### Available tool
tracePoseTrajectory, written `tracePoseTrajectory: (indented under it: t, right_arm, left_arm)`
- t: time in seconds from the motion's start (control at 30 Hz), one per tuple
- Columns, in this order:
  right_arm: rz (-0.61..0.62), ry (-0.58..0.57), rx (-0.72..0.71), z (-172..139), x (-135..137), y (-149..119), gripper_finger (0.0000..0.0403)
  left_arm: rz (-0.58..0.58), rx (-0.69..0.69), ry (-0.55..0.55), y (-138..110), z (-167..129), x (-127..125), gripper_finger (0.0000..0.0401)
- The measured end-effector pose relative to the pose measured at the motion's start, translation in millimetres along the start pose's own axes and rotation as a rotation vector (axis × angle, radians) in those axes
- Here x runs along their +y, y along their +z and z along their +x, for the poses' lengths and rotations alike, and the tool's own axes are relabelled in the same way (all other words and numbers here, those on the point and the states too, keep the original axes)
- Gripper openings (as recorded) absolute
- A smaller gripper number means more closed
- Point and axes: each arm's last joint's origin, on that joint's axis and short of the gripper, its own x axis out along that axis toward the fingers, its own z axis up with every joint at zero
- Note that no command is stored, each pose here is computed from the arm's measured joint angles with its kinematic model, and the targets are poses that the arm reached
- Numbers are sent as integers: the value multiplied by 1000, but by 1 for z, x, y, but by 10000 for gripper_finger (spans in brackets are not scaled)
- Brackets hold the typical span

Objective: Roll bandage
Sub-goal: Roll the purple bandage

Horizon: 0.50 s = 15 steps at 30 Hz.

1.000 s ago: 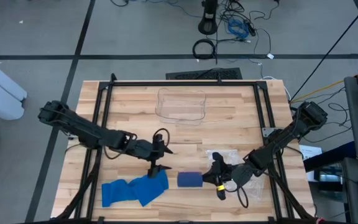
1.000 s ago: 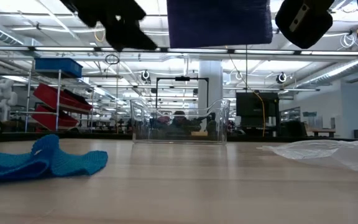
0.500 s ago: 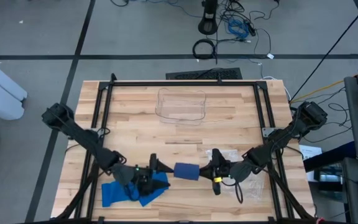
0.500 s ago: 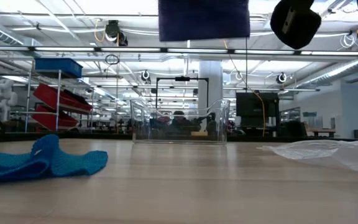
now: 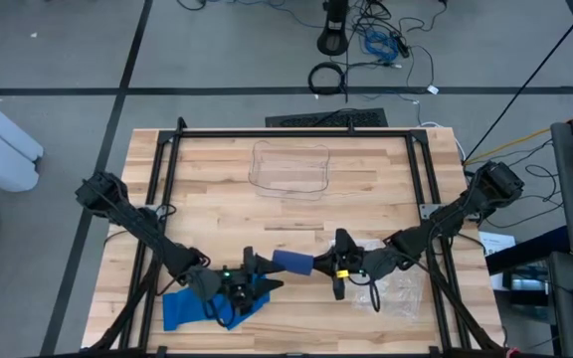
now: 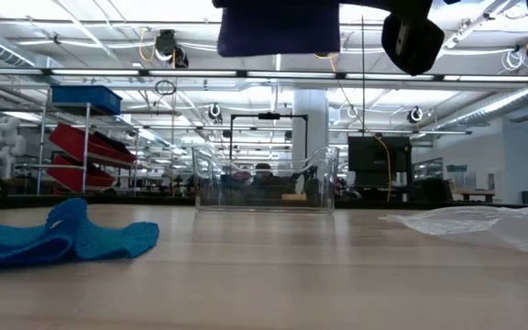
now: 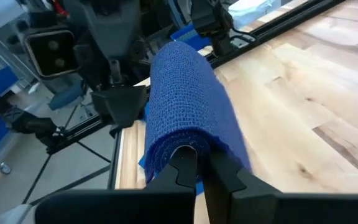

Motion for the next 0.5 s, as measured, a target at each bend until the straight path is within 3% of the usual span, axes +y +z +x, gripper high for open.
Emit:
tracePoseTrajectory:
  t: [0.23,0.5]
  right_arm:
    - [-3,15,-4,0,1,1,0]
    - [-27,34,13,0,2,0,0]
  left_arm:
    - [29,71,19,-3,0,-1,197]
    - [35,89,30,-4,0,-1,148]
